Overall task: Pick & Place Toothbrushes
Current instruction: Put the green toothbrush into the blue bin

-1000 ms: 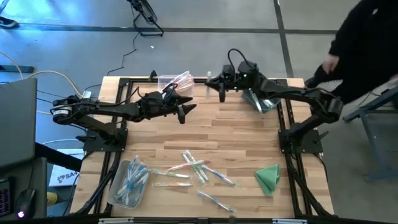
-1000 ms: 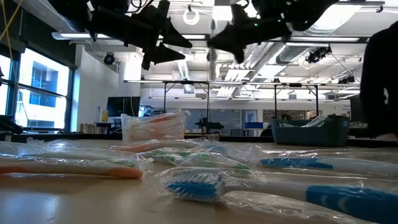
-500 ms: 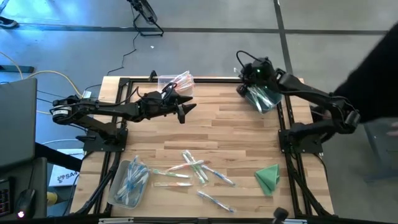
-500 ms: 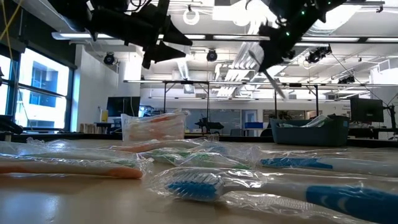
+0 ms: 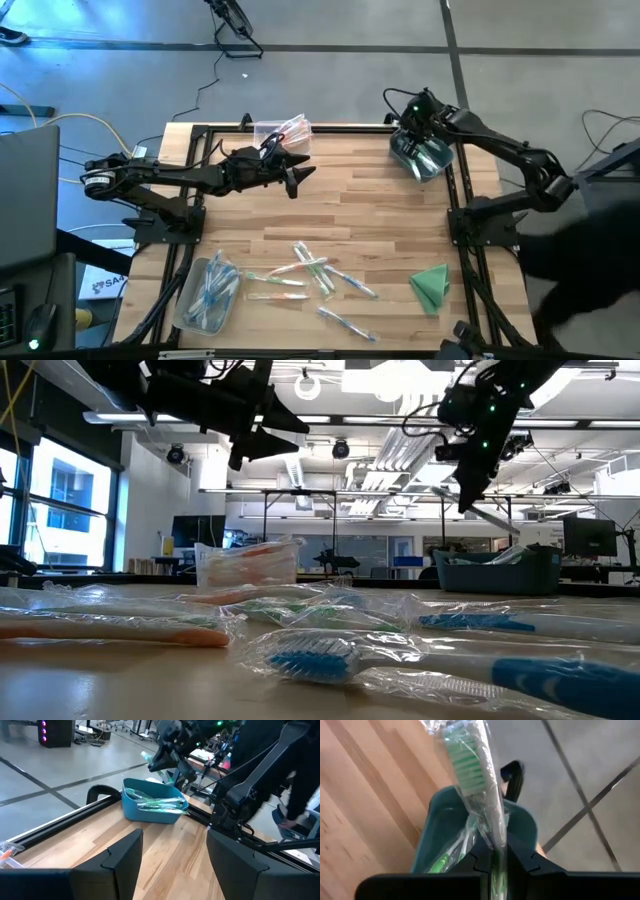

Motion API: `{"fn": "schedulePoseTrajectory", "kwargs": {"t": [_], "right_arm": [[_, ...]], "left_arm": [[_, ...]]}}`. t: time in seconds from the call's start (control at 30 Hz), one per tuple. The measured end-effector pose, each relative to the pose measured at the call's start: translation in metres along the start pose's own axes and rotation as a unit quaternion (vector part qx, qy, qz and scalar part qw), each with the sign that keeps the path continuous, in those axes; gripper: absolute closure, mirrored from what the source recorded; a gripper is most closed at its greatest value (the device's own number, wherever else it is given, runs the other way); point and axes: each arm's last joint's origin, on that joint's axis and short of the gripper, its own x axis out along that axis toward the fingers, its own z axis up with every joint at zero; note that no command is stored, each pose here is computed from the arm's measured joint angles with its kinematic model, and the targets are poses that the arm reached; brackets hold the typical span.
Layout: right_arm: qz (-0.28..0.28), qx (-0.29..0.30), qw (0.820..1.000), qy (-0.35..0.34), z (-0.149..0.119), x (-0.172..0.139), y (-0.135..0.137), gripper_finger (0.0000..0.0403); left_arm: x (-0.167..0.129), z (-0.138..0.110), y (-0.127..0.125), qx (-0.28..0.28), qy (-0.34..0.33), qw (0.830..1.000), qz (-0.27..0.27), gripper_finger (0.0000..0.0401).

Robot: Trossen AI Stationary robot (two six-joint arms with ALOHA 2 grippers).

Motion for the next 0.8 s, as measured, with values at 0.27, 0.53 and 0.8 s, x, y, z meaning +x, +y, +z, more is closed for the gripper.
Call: {"fn": "schedulePoseTrajectory", "kwargs": {"t": [0.27, 0.53, 0.8], "right_arm": [[0.021, -0.015, 0.999, 0.046, 0.0, 0.034, 0.0, 0.0384], [0.037, -0.029, 0.992, 0.114, -0.008, 0.065, 0.002, 0.0384], [0.032, -0.026, 0.987, 0.154, -0.015, 0.077, -0.002, 0.0382]], "left_arm": [[0.0, 0.0, 0.0, 0.0, 0.001, 1.0, -0.001, 0.0185], [0.0, 0.0, 0.0, 0.0, 0.001, 1.0, -0.001, 0.0185], [0.0, 0.0, 0.0, 0.0, 0.001, 1.0, -0.001, 0.0185]]}}
